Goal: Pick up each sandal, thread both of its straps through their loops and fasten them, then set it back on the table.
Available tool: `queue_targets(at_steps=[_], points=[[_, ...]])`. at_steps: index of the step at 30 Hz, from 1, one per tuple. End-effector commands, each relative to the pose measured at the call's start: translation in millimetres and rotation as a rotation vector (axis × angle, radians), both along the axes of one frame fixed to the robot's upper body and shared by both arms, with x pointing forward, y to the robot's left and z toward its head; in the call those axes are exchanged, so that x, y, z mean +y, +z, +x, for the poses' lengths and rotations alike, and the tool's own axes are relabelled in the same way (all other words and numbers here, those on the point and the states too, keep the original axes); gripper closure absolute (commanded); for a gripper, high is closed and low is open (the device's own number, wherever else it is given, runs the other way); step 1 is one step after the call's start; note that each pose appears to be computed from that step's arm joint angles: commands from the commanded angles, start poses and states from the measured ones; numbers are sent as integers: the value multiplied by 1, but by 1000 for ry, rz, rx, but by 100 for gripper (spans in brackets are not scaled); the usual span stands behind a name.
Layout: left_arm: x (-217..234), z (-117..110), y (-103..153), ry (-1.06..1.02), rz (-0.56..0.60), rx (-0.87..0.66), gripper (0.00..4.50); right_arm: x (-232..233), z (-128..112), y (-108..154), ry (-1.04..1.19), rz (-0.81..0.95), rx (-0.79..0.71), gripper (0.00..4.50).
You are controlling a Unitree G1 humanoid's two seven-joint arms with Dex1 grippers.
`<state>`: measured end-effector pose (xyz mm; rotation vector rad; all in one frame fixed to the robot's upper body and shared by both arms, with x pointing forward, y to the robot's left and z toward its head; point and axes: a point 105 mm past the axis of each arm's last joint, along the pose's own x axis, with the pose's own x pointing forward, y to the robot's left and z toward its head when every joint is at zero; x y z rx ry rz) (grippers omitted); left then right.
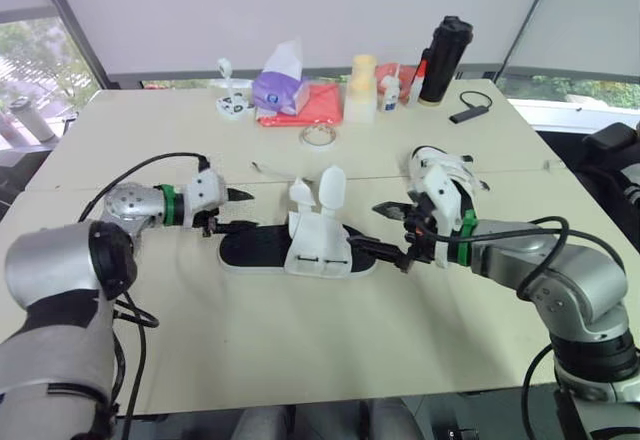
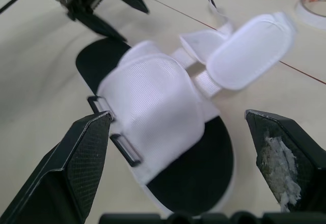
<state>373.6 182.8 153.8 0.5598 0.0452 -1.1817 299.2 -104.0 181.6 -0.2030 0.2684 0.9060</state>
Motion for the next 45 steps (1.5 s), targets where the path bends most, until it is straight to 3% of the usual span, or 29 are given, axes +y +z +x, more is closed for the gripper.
queue_targets(at_steps=[1,2,3,7,11,14,17,22,24,29,31,45], points=[[3,-4,10,-7,-108,62,387,1,3,9,20,-23,-62,0],[3,-5,11,-13,-121,74,441,1,3,8,22,-31,-62,0],[3,-6,12,-6,-147,104,446,0,4,4,26,-58,-66,0],[4,-5,15,20,-188,155,446,-3,7,-4,31,-114,-76,0],[4,8,19,132,-346,193,446,-10,20,-17,39,-201,-89,0],[2,11,15,166,-370,200,446,-11,28,-19,40,-204,-90,0],[2,12,18,165,-395,191,360,-11,29,-19,56,-207,-102,0],[3,17,27,194,-432,127,115,-8,26,-16,98,-182,-111,0],[4,18,30,206,-448,119,4,-5,24,-14,120,-178,-122,92],[1,19,36,192,-487,132,0,-4,26,-15,129,-173,-121,360],[-2,18,36,178,-500,141,0,-4,28,-16,134,-180,-123,449],[-8,17,23,174,-514,185,0,7,32,-49,249,-274,-87,449]])
